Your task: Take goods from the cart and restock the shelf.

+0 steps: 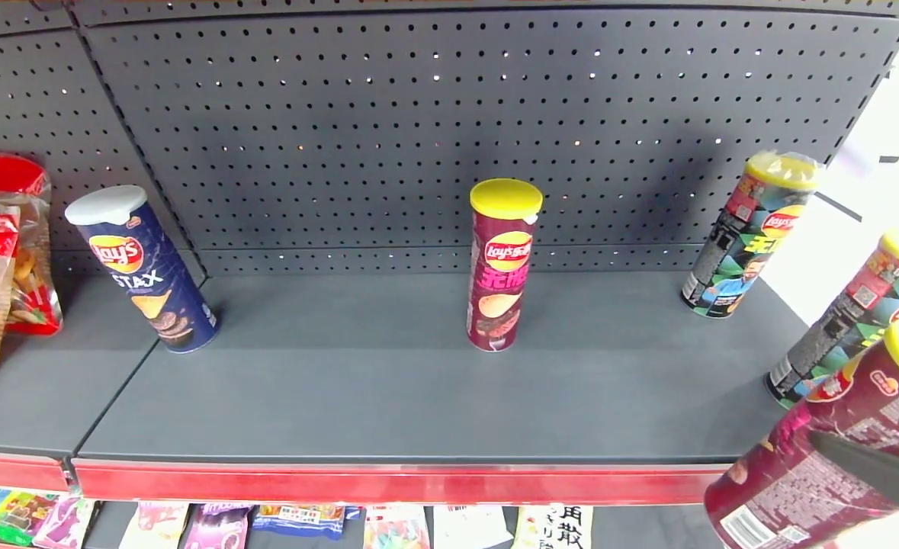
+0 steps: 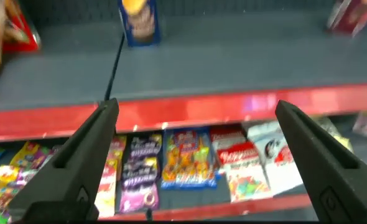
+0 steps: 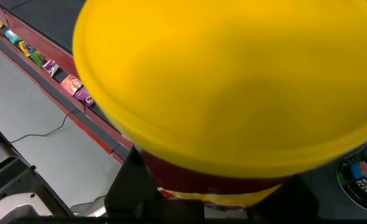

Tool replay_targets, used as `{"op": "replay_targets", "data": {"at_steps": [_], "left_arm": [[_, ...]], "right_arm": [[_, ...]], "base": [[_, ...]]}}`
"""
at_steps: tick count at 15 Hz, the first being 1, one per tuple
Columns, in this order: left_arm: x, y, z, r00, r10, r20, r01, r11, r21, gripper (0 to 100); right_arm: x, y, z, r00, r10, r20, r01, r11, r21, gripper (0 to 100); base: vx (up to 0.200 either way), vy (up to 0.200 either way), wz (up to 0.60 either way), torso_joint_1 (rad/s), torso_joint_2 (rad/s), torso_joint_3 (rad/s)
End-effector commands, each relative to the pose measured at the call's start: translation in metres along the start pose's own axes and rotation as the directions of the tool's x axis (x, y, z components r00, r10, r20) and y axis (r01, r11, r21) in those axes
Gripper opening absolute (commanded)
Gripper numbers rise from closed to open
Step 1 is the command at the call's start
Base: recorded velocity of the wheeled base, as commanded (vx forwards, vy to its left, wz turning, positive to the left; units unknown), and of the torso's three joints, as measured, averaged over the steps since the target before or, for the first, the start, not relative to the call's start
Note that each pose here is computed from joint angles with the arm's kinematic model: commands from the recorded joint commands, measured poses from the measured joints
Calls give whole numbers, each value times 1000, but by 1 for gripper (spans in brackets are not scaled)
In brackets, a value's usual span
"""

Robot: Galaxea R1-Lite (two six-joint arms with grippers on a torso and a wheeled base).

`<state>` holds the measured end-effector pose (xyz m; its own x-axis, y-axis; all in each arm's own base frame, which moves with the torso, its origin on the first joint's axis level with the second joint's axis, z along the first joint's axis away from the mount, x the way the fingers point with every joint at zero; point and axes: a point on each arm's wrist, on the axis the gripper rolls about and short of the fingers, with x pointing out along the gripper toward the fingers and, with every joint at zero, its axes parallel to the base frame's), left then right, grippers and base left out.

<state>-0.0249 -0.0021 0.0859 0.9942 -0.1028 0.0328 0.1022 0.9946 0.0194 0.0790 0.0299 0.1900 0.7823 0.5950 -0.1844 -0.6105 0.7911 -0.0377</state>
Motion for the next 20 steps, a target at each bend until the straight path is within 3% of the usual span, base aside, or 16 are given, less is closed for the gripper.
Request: {"op": "replay_targets", "data": {"at_steps": [1,2,4,5,6,7,10,13,17,19,20], "left_arm": [[24,3,99,996,-90,-5,89,991,-101,100],[42,2,126,976,-216,-22,212,968,-132,100],[73,-3,136,905,-413,-103,396,906,-151,100],[73,-3,136,905,-413,-103,396,906,-151,100],[142,-18,141,789,-576,-215,572,816,-83,100],[171,-33,144,723,-653,-224,655,752,-77,100],[233,-71,145,621,-744,-245,748,657,-99,100],[279,-98,140,558,-797,-232,800,591,-102,100],[317,-129,133,524,-825,-210,831,550,-87,100],[331,-139,129,518,-829,-211,836,543,-81,100],[341,-143,125,518,-828,-216,843,537,-39,100]], "right_arm": [[2,-1,3,1000,0,-2,0,1000,-1,0],[3,-2,6,1000,2,2,-2,1000,-3,0],[4,-2,7,1000,4,4,-4,1000,-3,0],[4,-2,7,1000,4,4,-4,1000,-3,0],[5,-3,9,1000,2,8,-2,1000,-3,0],[8,-5,16,1000,-1,15,1,1000,1,0],[9,-6,21,1000,-3,26,3,1000,25,0],[6,-6,24,999,-10,43,9,1000,21,0],[4,-5,25,999,-12,53,10,1000,29,0],[4,-5,25,999,-12,53,10,999,30,0],[4,-5,26,998,-12,54,11,999,30,0]], "base": [[0,0,0,0,0,0],[0,0,0,0,0,0],[0,0,0,0,0,0],[0,0,0,0,0,0],[0,0,0,0,0,0],[0,0,0,0,0,0],[0,0,0,0,0,0],[0,0,0,0,0,0],[0,0,0,0,0,0],[0,0,0,0,0,0],[0,0,0,0,0,0]]}}
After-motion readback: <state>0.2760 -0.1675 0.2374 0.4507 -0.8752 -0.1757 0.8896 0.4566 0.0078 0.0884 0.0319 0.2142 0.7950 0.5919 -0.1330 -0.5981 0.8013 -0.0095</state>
